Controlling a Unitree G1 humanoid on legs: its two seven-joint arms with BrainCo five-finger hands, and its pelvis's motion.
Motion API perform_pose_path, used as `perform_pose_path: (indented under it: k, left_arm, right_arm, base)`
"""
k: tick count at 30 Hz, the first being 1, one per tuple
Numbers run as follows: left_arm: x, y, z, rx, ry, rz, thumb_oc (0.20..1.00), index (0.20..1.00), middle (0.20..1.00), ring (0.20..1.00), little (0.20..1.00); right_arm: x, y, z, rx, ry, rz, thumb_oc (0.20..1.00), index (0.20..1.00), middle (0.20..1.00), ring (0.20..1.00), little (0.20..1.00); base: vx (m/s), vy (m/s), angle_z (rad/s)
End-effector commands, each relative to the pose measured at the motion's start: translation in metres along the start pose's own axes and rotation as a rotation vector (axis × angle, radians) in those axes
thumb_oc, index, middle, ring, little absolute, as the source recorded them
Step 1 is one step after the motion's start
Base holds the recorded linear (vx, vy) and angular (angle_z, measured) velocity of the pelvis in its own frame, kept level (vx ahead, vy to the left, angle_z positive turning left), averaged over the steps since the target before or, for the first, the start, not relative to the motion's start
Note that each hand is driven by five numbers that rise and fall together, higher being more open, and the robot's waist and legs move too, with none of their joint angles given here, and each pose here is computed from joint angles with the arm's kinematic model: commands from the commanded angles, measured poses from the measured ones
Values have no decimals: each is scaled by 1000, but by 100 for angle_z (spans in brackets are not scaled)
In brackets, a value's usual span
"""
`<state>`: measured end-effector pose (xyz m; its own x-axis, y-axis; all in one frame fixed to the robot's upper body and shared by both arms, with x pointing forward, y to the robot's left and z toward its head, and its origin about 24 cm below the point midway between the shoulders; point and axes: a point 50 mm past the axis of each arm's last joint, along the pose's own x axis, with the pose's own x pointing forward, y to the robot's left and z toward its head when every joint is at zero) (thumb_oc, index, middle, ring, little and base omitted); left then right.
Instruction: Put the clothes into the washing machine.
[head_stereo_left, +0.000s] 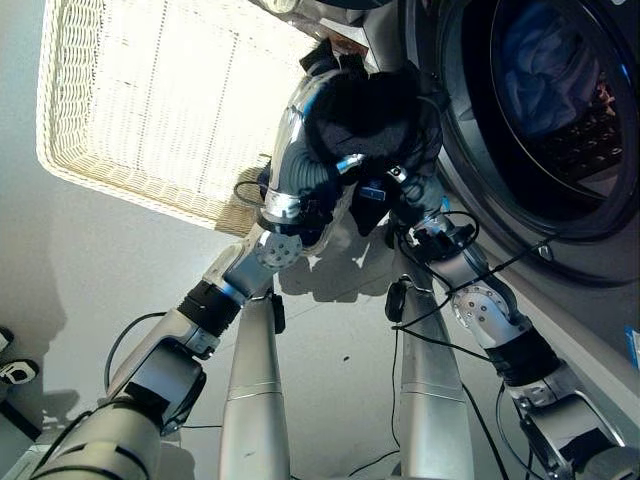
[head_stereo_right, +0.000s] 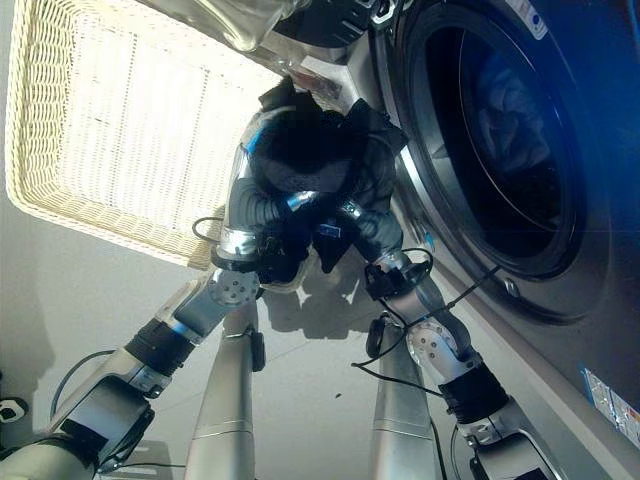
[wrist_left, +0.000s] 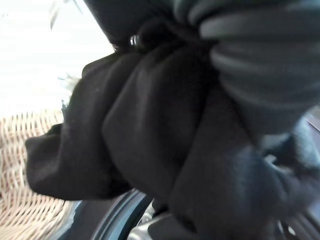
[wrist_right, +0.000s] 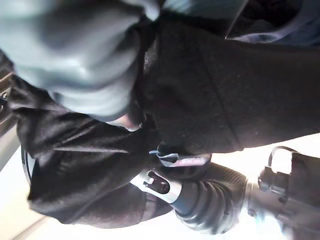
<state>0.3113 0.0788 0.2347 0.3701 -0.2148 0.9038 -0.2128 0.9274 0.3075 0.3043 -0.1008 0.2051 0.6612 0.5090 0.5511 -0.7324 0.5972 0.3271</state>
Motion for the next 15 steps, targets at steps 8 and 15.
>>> perform_pose_path:
  k: [8,15]
  left_arm:
    - [-11,7,23,-69,-62,314,1000,1000,1000,1000,1000]
    - [-14,22,20,-124,-40,465,1000,1000,1000,1000,1000]
  right_arm:
    - [12,50,19,108,-200,224,200,200,200,200,200]
    - [12,45,28,107,-265,176,200,200,200,200,200]
  base:
    - [0,-24,1]
    - [0,0,2]
